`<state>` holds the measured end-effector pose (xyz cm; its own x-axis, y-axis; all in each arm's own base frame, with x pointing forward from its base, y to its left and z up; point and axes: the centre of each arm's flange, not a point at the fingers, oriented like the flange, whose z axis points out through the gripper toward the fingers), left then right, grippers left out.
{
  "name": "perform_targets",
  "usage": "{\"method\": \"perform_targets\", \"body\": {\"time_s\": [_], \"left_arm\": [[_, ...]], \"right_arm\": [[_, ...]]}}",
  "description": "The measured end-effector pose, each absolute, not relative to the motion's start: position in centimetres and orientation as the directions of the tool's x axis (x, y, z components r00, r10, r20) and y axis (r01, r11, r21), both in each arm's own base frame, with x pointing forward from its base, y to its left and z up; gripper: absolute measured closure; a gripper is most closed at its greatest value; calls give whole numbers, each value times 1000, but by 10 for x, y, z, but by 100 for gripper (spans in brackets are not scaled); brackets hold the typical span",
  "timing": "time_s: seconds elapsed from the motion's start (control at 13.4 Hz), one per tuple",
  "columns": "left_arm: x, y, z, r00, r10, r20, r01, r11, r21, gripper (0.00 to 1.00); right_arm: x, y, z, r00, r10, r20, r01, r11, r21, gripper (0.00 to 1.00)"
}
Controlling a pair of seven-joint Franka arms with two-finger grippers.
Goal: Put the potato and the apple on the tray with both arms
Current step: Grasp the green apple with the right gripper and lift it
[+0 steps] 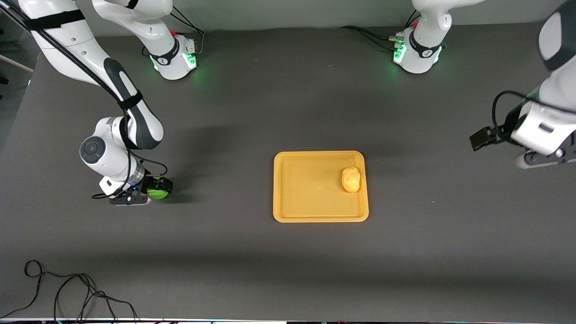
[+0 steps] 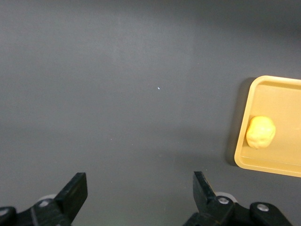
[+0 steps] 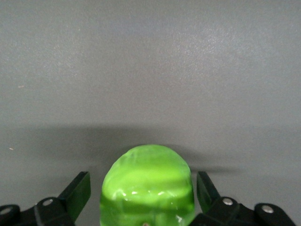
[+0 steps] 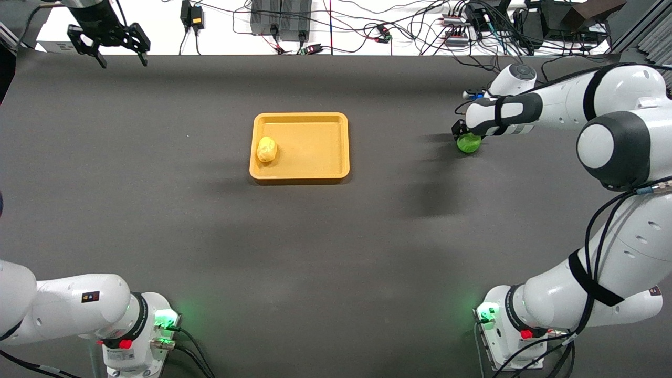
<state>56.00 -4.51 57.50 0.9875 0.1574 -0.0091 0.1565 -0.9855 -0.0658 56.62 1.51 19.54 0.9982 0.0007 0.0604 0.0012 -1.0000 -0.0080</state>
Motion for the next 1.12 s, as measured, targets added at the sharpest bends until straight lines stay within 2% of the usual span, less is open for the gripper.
{"method": "perform_targets", "body": {"time_s": [0.15, 0.22, 0.37, 0.52, 0.67, 0.97, 1.12], "left_arm": [[547, -32, 602, 981, 190, 30, 191, -981, -36, 0], [540, -27, 613, 978, 201, 45, 203, -979, -27, 0], [530, -23, 624, 979, 195, 56, 196, -980, -25, 0], [528, -15, 621, 990, 141, 28, 142, -990, -12, 0], [525, 0, 615, 992, 126, -8, 126, -992, 16, 0], [524, -2, 619, 994, 107, -11, 108, -994, 19, 0], [523, 0, 619, 994, 110, -17, 110, -994, 18, 0]], "right_arm": [[565, 15, 195, 999, 1, 52, 1, -1000, -8, 22], [565, 15, 196, 999, 1, 48, 1, -1000, -8, 26], [565, 15, 199, 999, 1, 32, 1, -1000, -8, 26], [574, 16, 226, 1000, 1, 18, 2, -1000, -10, 26], [588, 17, 290, 1000, 4, -14, 4, -1000, -14, 26], [601, 26, 456, 999, 9, -49, 8, -1000, -26, 26], [606, 62, 508, 999, -13, -31, -14, -999, -32, 26]]}}
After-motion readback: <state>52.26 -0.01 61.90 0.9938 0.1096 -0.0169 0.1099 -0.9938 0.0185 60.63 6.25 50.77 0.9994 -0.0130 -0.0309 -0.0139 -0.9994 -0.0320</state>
